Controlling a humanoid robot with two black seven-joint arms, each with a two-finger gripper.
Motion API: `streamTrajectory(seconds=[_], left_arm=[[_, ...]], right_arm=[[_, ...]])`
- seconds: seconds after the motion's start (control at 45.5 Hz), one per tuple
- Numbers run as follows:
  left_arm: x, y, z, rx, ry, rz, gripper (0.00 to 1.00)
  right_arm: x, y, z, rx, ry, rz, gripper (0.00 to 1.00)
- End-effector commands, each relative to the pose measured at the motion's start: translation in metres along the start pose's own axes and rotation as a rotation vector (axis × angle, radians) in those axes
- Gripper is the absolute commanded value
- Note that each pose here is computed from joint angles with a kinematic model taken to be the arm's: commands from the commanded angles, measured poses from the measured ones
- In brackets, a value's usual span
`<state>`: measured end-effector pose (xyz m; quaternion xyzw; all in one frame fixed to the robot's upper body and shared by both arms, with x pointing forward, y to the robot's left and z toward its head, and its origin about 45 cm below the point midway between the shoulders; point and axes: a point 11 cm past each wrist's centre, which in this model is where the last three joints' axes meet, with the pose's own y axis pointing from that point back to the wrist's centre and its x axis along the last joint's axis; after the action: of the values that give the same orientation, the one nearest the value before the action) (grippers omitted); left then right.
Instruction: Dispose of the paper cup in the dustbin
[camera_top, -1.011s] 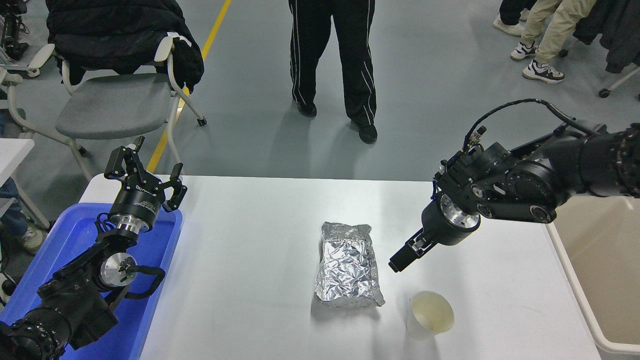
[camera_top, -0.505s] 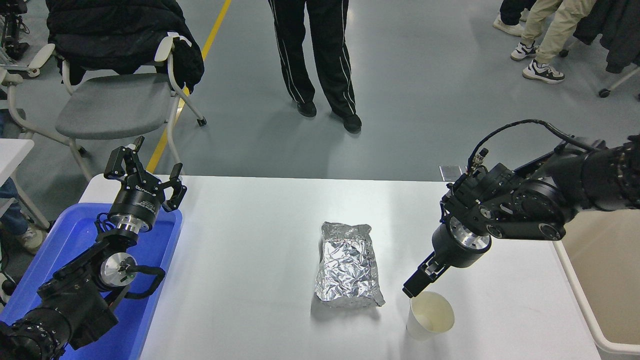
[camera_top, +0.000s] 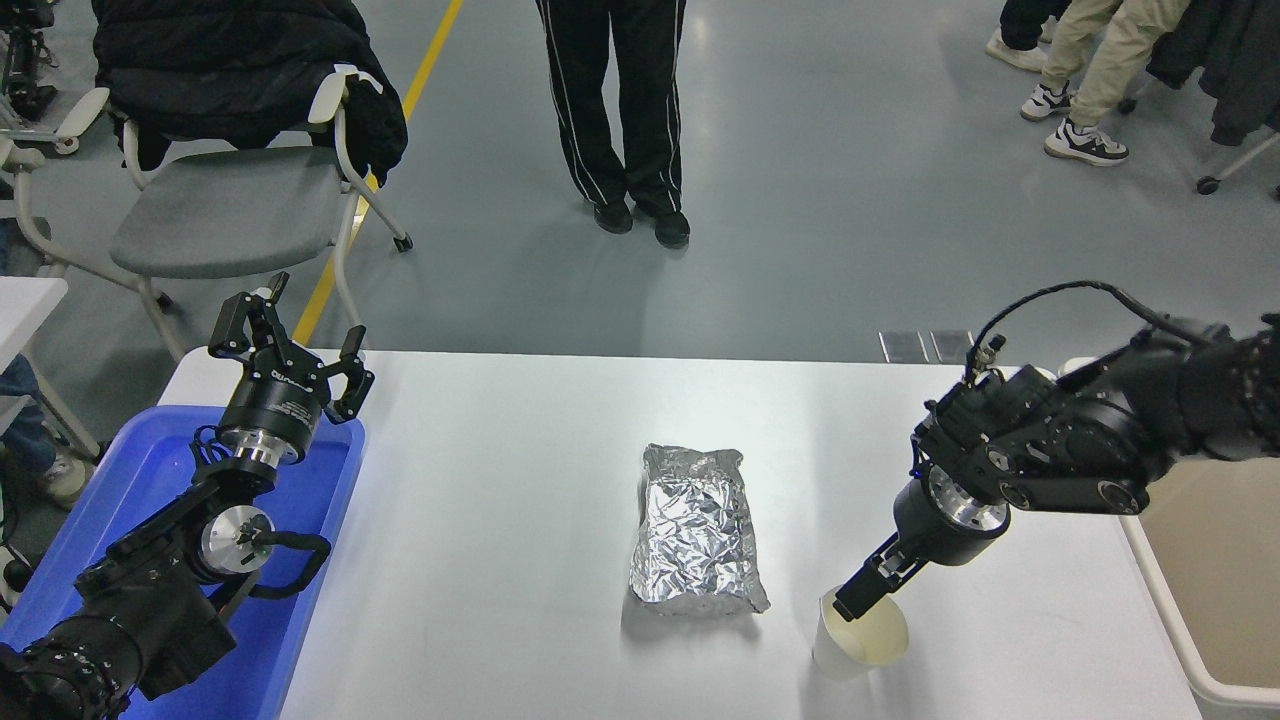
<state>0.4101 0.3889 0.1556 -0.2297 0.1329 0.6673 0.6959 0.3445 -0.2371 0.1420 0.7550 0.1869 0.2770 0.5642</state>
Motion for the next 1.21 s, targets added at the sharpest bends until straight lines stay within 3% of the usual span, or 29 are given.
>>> streamTrajectory(seconds=[0.0, 0.264, 0.308, 0.396, 0.44, 1.187], left_arm=[[0.000, 0.000, 0.000, 0.000, 0.000, 0.000, 1.00], [0.000, 0.000, 0.000, 0.000, 0.000, 0.000, 1.00], [0.000, 0.000, 0.000, 0.000, 0.000, 0.000, 1.00], [0.000, 0.000, 0.000, 0.001, 0.000, 0.000, 1.00], [0.000, 0.000, 0.000, 0.000, 0.000, 0.000, 1.00], [0.000, 0.000, 0.000, 0.000, 0.000, 0.000, 1.00]], right_arm=[[-0.014, -0.010, 0.015, -0.011, -0.026, 0.027, 0.97], [-0.011, -0.009, 0.011, 0.023, -0.012, 0.050, 0.63], [-0.009, -0.007, 0.010, 0.031, -0.007, 0.051, 0.50], [-0.010, -0.006, 0.010, 0.036, 0.020, 0.036, 0.10], [-0.009, -0.005, 0.010, 0.035, 0.023, 0.033, 0.00], [0.006, 0.015, 0.012, 0.079, 0.026, 0.087, 0.00]])
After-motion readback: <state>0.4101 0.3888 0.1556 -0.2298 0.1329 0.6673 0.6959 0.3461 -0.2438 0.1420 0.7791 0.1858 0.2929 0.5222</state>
